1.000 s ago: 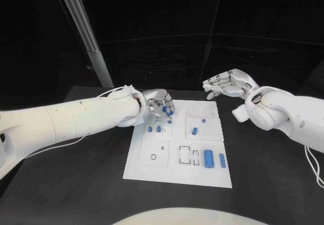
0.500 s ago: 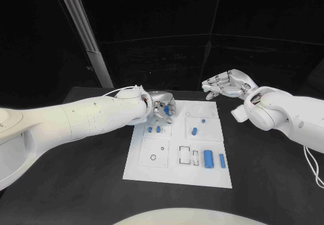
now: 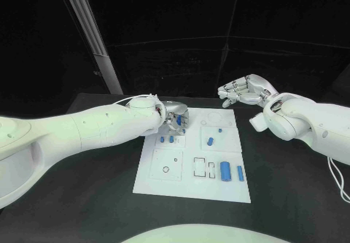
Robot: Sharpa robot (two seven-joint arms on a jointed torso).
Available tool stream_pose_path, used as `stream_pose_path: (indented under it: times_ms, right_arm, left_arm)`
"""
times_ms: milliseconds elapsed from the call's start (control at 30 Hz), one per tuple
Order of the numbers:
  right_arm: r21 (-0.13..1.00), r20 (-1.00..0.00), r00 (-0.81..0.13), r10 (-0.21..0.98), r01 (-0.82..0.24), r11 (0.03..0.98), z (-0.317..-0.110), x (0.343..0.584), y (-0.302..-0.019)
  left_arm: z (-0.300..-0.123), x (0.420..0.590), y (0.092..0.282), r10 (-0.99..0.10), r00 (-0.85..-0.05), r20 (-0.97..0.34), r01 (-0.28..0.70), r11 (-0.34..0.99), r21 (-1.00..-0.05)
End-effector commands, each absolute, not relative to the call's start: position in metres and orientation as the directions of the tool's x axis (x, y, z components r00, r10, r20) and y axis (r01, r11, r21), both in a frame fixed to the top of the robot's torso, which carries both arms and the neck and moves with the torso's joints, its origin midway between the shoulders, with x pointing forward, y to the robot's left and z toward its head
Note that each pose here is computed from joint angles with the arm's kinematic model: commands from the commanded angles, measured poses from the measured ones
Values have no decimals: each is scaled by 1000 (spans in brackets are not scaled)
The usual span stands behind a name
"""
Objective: Assemble the parts on the task board
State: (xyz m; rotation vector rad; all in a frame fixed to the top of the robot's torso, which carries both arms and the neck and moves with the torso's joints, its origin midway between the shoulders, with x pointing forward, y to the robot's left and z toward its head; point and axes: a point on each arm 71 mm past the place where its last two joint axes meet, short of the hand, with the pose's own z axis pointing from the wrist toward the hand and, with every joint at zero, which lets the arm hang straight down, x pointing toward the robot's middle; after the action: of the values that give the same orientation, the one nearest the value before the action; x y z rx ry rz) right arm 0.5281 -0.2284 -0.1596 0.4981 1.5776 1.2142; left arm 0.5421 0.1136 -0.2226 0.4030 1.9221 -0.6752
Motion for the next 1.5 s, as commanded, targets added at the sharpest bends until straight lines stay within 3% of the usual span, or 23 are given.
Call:
stream_pose_path:
  times_ms: [33, 1033, 1500]
  right_arm:
    - [882, -469, -385, 795, -261, 394, -158, 528, -226]
    - [880, -472, -390, 791, -265, 395, -158, 528, -224]
    - [877, -476, -385, 791, -269, 398, -158, 528, -224]
  left_arm:
    - [-224, 543, 113, 18, -424, -906, 555, 795, -244]
    - [-228, 544, 109, 22, -422, -906, 549, 802, -236]
    - [-217, 539, 120, -104, -345, -933, 555, 779, -292]
